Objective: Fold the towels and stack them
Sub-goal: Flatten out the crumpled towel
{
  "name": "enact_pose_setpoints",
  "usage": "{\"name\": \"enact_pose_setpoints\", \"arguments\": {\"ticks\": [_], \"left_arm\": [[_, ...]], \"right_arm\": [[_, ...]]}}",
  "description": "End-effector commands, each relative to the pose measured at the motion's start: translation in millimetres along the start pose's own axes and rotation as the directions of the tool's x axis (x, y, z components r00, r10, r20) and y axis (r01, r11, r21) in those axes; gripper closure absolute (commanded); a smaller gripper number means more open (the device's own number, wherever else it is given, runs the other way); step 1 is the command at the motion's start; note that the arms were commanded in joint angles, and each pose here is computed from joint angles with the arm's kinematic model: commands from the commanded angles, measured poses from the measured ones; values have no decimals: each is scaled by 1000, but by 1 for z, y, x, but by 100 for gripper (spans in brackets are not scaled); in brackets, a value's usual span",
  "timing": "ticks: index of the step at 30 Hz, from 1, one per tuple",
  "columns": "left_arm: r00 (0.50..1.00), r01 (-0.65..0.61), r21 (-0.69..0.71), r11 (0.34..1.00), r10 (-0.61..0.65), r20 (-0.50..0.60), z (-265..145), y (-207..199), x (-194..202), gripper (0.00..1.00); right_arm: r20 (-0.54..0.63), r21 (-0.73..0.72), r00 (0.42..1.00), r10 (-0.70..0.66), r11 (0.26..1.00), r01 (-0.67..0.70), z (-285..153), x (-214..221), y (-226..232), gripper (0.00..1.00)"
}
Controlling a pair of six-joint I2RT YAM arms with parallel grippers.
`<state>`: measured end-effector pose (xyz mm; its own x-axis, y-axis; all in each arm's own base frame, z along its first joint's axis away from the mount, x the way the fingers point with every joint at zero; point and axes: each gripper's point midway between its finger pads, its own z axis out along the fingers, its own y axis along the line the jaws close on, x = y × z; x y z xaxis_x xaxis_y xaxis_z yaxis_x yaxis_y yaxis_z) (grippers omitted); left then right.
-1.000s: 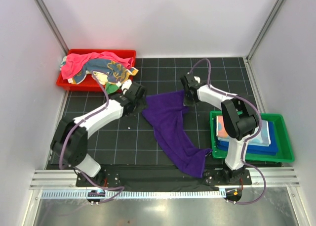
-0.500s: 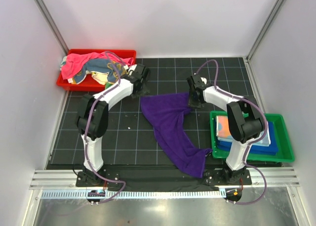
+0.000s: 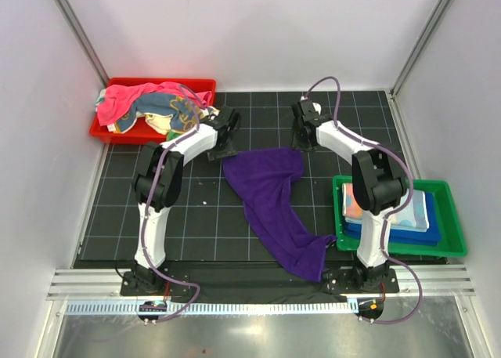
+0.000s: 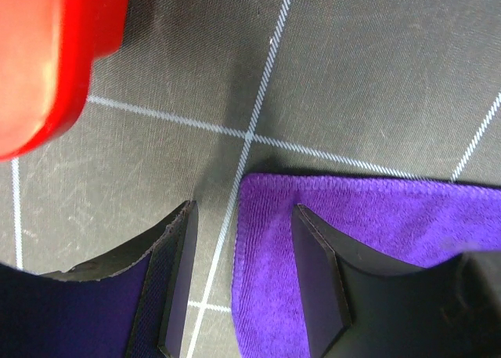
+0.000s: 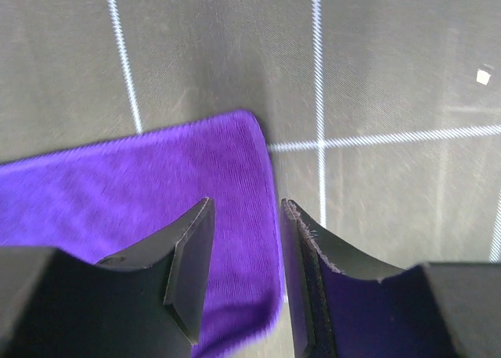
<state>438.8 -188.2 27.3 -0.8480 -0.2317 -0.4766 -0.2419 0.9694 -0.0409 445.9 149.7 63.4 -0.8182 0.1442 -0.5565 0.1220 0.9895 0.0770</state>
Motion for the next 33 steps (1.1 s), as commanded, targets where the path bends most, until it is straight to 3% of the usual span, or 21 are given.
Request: {"name": "enact_pose_setpoints", "arguments": {"ticks": [1, 8, 28, 31, 33], "left_arm": [[1000, -13, 16, 1000, 13, 20, 0, -5, -13, 45], [1000, -23, 16, 1000, 23, 10, 12, -7, -8, 47], [1000, -10, 53, 999, 11, -15, 25, -17, 0, 69], [1000, -10, 61, 998, 11, -12, 25, -19, -2, 78], [1000, -12, 76, 997, 13, -2, 22, -22, -6, 89]], "right_arm": [[-2, 0, 1000, -13, 1000, 13, 13, -8, 3, 54], [-37, 35, 999, -29, 999, 30, 38, 1, 0, 54], [-53, 15, 998, -20, 1000, 21, 46, 6, 2, 63], [-67, 9, 998, -12, 1000, 12, 52, 7, 0, 71], [-69, 0, 998, -10, 1000, 10, 54, 7, 0, 83]]}}
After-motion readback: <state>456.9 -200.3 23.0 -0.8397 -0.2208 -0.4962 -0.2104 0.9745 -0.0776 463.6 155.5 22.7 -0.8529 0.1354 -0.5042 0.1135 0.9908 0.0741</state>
